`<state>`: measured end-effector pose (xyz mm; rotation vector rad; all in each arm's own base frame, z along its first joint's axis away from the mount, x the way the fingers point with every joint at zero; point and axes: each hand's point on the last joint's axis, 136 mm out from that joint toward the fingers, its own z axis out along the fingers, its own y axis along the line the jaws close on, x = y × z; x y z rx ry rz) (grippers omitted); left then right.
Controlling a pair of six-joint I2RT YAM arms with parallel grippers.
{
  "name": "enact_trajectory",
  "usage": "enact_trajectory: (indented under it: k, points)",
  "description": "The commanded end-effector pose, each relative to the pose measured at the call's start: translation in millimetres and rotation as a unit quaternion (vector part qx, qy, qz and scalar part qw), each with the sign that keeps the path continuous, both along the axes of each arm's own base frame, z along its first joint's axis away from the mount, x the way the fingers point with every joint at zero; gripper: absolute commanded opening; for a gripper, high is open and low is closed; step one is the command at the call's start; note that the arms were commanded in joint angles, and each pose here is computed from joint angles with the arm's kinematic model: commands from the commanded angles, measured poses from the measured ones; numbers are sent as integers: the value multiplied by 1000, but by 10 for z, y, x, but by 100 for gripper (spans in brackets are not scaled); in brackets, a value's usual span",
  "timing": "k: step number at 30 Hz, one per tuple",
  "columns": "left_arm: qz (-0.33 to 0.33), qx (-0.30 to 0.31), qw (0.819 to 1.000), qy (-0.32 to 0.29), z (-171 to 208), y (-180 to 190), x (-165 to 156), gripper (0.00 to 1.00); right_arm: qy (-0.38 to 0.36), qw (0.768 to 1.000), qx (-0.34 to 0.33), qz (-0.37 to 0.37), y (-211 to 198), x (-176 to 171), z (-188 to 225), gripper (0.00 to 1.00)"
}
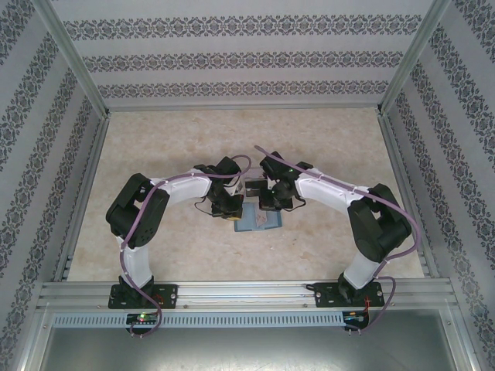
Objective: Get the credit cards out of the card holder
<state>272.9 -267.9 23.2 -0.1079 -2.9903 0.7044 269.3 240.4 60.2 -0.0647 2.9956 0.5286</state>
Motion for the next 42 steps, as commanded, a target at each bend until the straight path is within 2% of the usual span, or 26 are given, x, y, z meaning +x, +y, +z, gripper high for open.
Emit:
enact_trajectory:
  k: [1, 8, 21, 34, 39, 42]
  points:
    - [-9, 48, 998, 26, -210, 146, -153, 0, 9, 1000, 12, 0, 127, -15, 23, 8]
    - [-9, 46, 999, 25, -213, 140, -155, 0, 16, 1000, 26, 4, 232, -54, 27, 12]
    - [-8, 43, 999, 22, -188, 135, -149, 0, 12, 1000, 14, 3, 196, -39, 25, 8]
    - [0, 26, 999, -32, 240, 63, 60, 0, -16, 1000, 16, 7, 86, 13, 278, 6]
    - [9, 26, 998, -63, 362, 81, 145, 0, -31, 998, 29, 41, 51, 35, 392, 6]
    - [22, 28, 996, -83, 425, 140, 190, 0, -42, 993, 39, 108, 79, 23, 471, 3]
